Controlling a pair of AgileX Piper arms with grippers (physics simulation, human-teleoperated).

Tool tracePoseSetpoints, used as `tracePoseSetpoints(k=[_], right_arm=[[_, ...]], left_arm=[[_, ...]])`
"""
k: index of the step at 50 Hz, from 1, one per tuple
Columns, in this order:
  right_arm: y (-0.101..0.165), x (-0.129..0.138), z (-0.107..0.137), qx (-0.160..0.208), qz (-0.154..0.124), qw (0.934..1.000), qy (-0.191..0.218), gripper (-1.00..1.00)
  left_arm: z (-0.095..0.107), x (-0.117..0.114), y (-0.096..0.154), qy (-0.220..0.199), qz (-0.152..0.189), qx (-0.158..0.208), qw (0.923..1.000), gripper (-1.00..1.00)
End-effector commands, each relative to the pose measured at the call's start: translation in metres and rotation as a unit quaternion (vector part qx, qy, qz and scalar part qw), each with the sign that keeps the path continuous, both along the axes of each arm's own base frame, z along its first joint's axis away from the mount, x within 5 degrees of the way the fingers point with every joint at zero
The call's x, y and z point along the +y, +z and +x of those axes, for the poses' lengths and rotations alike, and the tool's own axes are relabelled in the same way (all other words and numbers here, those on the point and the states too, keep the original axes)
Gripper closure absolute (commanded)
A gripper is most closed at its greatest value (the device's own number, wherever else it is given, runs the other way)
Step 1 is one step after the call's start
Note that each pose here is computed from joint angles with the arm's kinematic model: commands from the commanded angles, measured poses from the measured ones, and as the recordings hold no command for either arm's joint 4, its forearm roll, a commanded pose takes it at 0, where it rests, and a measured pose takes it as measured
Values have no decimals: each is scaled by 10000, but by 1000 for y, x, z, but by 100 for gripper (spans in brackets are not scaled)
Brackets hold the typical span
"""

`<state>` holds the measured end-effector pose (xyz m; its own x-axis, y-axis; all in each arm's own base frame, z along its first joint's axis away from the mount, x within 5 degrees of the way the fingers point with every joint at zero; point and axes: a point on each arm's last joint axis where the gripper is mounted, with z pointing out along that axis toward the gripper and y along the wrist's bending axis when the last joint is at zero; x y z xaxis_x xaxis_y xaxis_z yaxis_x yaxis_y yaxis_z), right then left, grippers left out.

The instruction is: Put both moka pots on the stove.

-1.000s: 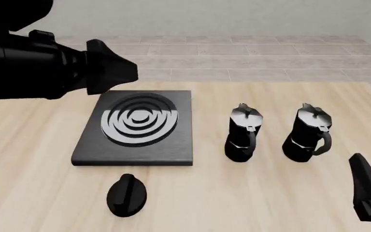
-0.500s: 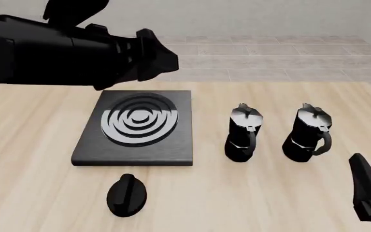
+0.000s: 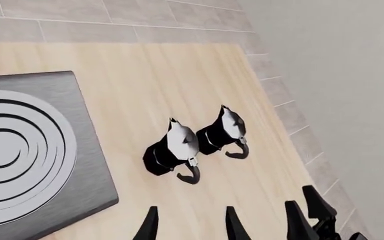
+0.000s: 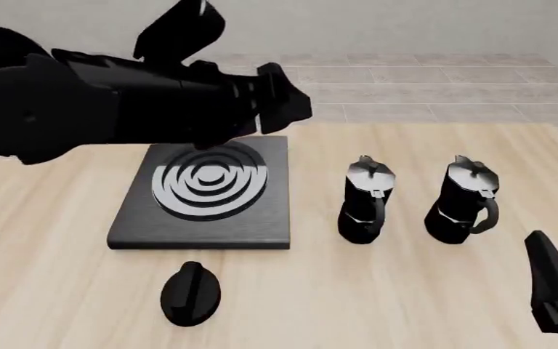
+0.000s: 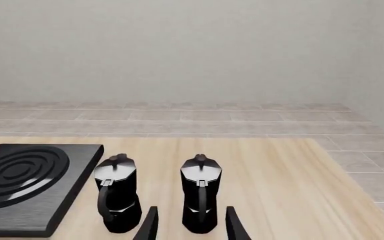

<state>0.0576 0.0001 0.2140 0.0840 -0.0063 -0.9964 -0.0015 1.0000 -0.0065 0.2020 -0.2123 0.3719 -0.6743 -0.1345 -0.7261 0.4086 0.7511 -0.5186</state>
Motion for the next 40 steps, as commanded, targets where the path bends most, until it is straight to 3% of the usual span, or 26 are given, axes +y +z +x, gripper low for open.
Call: tracePoseSetpoints(k=[1,29,40], right_arm=[[0,0,0,0,0,10000,0,-100],[0,0,0,0,0,10000,-1,-100],[0,0,0,0,1,10000,1,-100]], left_arm=[[6,-13,-15,-1,-147,69,9999,-100],[31,-25,-38,65,-162,-184,9997,-100],[34,-34,-51,32,-174,-97,9998,-100]])
